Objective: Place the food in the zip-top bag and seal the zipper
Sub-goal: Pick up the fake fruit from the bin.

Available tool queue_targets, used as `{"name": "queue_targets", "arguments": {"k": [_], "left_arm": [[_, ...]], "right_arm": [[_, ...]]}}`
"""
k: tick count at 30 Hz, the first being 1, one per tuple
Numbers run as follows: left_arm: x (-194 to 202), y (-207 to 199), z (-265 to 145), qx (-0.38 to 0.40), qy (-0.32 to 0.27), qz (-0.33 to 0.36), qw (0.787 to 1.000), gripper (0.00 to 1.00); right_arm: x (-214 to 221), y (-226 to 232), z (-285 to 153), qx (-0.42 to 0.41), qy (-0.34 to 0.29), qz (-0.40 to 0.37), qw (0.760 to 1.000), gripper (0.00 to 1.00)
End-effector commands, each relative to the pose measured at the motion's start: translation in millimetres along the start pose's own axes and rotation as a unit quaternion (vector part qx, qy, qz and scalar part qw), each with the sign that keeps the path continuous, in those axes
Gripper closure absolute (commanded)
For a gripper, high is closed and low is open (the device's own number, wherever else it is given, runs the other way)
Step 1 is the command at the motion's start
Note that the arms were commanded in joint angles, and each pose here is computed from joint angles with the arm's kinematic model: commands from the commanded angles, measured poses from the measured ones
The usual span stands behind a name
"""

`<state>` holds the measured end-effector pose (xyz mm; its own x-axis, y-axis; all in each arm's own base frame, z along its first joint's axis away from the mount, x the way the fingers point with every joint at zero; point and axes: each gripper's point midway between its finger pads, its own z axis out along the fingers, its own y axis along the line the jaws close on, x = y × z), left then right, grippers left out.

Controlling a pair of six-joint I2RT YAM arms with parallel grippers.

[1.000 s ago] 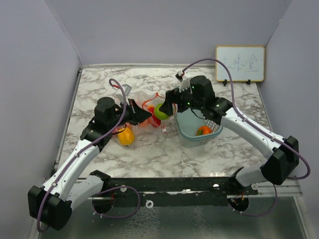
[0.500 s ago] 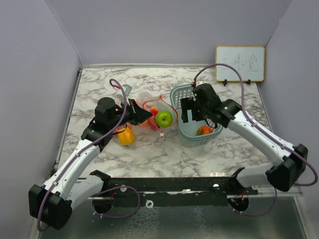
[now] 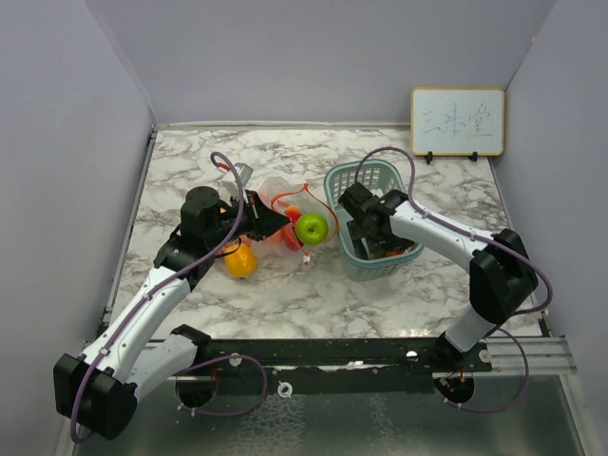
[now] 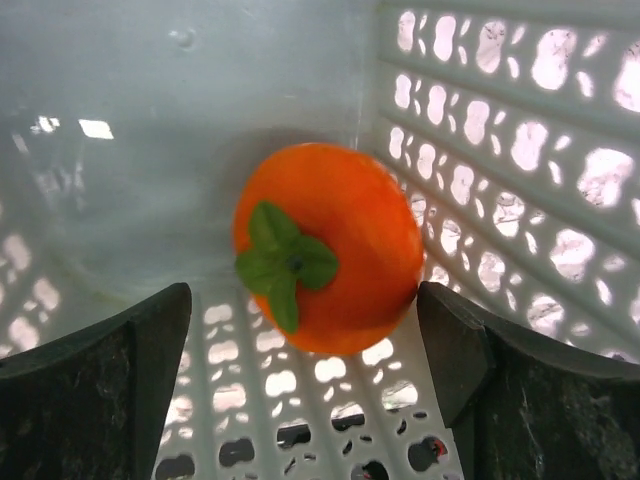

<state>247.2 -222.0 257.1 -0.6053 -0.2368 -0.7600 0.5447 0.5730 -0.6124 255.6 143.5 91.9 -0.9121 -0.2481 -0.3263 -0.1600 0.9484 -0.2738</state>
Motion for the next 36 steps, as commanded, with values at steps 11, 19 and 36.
{"name": "queue_targets", "arguments": {"k": [11,19,36], "left_arm": [[-11,-8,-3,0.011,-0.008,0.024,1.0,1.0],[-13,-7,-4,0.004,-0.008,0.023,1.0,1.0],[-12,-11,0,0.018,-0.008,-0.022,1.0,1.0]], "right_arm": [[3,10,46,0.031,0.008,-0.02,0.999,0.24],[-48,15,-9,-0.036,-0.091,0.012,0.995,0.68],[-83,93,-238,-0.505,-0.384,-0.096,0.767,0.75]]}}
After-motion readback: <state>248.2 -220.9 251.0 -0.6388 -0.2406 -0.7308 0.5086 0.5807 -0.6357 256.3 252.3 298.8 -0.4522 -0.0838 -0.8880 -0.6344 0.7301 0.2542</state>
